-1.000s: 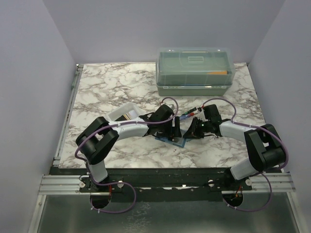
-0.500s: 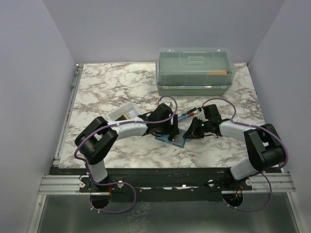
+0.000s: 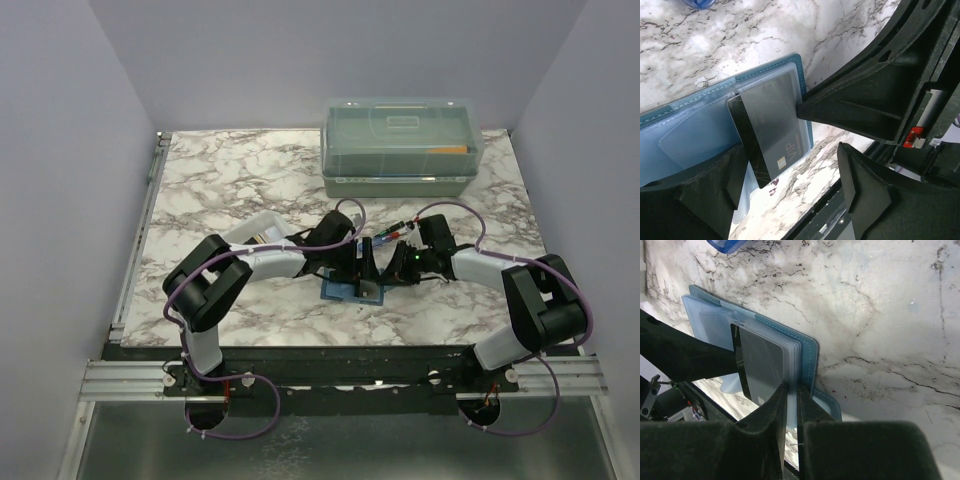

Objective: Put the credit cards into the card holder
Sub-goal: Insert the credit card into the card holder.

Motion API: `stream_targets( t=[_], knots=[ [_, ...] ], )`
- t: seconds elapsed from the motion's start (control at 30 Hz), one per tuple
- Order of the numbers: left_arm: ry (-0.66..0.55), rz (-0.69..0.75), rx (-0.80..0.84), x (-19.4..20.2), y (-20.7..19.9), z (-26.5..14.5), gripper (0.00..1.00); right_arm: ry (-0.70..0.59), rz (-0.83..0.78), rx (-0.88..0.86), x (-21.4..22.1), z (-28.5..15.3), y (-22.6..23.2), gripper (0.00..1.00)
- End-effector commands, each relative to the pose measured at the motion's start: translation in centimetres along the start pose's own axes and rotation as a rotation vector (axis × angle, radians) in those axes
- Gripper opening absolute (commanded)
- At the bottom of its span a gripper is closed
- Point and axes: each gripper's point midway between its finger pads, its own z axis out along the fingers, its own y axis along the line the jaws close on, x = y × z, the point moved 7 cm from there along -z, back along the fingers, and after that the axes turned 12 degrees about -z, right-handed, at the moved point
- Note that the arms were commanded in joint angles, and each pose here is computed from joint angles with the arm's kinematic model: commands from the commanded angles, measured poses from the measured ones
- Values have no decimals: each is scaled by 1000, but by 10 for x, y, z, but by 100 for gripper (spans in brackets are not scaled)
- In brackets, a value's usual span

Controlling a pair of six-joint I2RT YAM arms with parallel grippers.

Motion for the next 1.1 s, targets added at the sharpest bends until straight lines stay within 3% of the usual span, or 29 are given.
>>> stream_targets(
  t=[0.0,0.3,0.47,0.8,1.07],
  knots=[
    [104,3,110,14,-22,1,79,86,17,106,17,5,-15,13],
    [-21,65,-107,-2,-10,-19,82,75,-19,145,10,-8,-10,22],
    [-80,65,-146,-6,-8,-26,81,80,-35,119,8,-8,-7,23],
    [44,52,-72,1,-17,3,78,88,-36,96,9,-5,-7,23],
    [85,94,60,10,-54,6,78,76,-32,77,10,-8,-4,23]
  ],
)
